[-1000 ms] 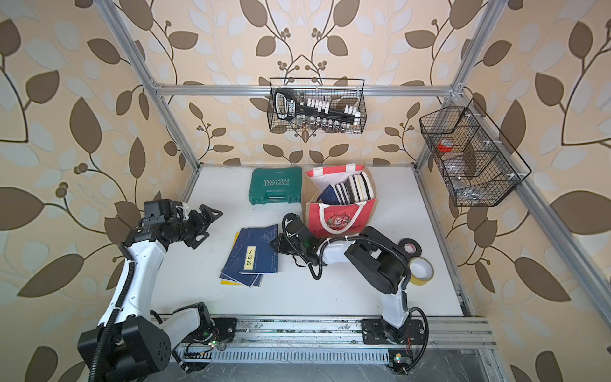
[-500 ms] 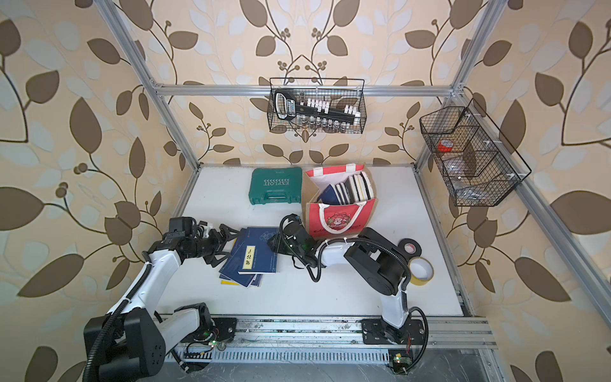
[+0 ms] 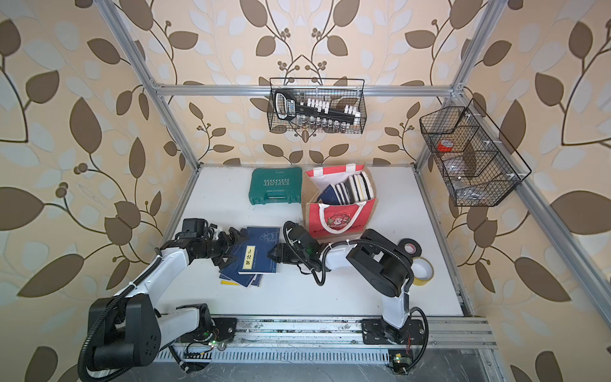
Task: Put the books into the canvas bag
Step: Place the books on the book, then pick up the book from the book.
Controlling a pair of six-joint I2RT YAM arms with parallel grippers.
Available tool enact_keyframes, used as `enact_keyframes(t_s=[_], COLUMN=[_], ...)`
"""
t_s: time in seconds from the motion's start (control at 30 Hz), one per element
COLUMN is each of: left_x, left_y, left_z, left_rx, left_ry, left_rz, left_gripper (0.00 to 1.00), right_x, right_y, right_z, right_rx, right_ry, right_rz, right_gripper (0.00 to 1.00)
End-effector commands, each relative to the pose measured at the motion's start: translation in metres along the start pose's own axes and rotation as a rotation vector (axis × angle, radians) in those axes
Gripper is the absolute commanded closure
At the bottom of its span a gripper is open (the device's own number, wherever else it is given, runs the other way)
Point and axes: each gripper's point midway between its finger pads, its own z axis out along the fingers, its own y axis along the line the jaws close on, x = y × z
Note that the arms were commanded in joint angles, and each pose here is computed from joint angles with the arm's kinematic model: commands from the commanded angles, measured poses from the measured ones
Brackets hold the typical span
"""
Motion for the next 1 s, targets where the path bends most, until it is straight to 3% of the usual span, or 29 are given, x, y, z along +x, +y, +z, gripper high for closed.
enact_keyframes(t_s=[0.0, 0.17, 0.47, 0.73, 0.97], left_x=[-0.003, -0.001, -0.001, -0.007, 0.004], left_y=[-0.004, -0.003, -0.012, -0.053, -0.127], left_z=[0.005, 0.012, 0.013, -0.008, -0.037], left_rx=[0.005, -0.003, 0.032, 0.127, 0.449], left_ry=[-0.013, 0.002, 0.011, -0.023, 0.024], left_rz=[0.017, 0.022, 0.04, 0.143, 0.304], left_gripper=[0.01, 0.01, 0.01, 0.01, 0.01], right_x=[0.002, -0.005, -0.018, -0.045, -0.079], right_y=[0.023, 0.039, 0.067, 0.082, 0.095], right_z=[-0.011, -0.011, -0.022, -0.063, -0.12], right_rx=[-0.06, -0.101, -0.152, -0.169, -0.246], right_ry=[0.009, 0.007, -0.021, -0.157, -0.284], right_rz=[-0.041, -0.062, -0.112, -0.143, -0.132], right_gripper=[0.59, 0.78, 1.0, 1.0, 1.0])
